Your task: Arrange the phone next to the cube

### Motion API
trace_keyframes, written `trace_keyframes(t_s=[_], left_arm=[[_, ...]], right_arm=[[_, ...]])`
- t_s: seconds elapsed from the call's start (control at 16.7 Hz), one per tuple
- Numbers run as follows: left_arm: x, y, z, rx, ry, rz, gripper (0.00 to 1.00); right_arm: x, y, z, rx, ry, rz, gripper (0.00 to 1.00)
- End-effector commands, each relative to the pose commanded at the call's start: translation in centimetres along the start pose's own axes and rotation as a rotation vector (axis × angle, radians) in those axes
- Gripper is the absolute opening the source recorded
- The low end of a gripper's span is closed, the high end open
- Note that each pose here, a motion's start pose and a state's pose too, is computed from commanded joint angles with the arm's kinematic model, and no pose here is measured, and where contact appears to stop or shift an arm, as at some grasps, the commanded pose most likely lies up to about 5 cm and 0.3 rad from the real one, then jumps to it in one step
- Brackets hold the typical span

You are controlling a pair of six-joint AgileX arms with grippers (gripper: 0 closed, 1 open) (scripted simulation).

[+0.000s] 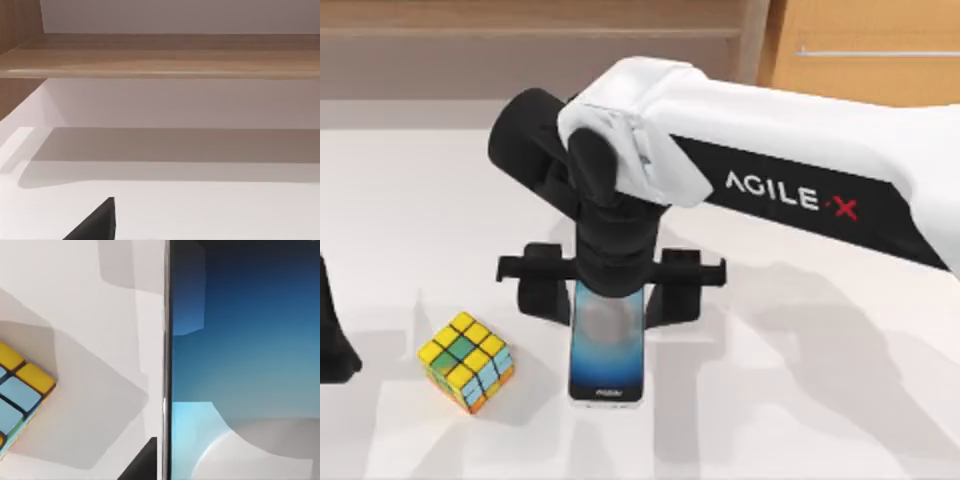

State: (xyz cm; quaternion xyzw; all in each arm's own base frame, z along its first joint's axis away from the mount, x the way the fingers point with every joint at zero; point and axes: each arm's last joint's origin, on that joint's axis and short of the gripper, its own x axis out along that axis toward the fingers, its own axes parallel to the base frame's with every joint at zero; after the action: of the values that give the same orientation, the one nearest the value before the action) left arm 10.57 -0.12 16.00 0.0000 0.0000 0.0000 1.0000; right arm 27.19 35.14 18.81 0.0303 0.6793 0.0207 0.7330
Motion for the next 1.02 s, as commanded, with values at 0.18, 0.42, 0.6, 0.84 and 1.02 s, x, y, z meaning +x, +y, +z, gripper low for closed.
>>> trace_keyframes(t_s=[0.18, 0.42, 0.6, 0.84, 1.02], left_arm=[[0.0, 0.0, 0.0, 0.0, 0.0, 0.0, 1.0], [0.0, 0.0, 0.0, 0.0, 0.0, 0.0, 1.0], [0.0, 0.0, 0.0, 0.0, 0.0, 0.0, 1.0], [0.0, 0.0, 0.0, 0.0, 0.0, 0.0, 1.0], [0.0, 0.0, 0.0, 0.0, 0.0, 0.0, 1.0]], right_arm=[[0.8, 0.0, 0.0, -0.001, 0.001, -0.001, 0.0], [2.6, -0.2, -0.2, -0.002, 0.018, -0.025, 0.0], [4.6, -0.5, -0.5, -0.003, 0.047, -0.065, 0.0], [5.0, -0.6, -0.6, -0.003, 0.054, -0.075, 0.0], [5.0, -0.6, -0.6, -0.003, 0.054, -0.075, 0.15]])
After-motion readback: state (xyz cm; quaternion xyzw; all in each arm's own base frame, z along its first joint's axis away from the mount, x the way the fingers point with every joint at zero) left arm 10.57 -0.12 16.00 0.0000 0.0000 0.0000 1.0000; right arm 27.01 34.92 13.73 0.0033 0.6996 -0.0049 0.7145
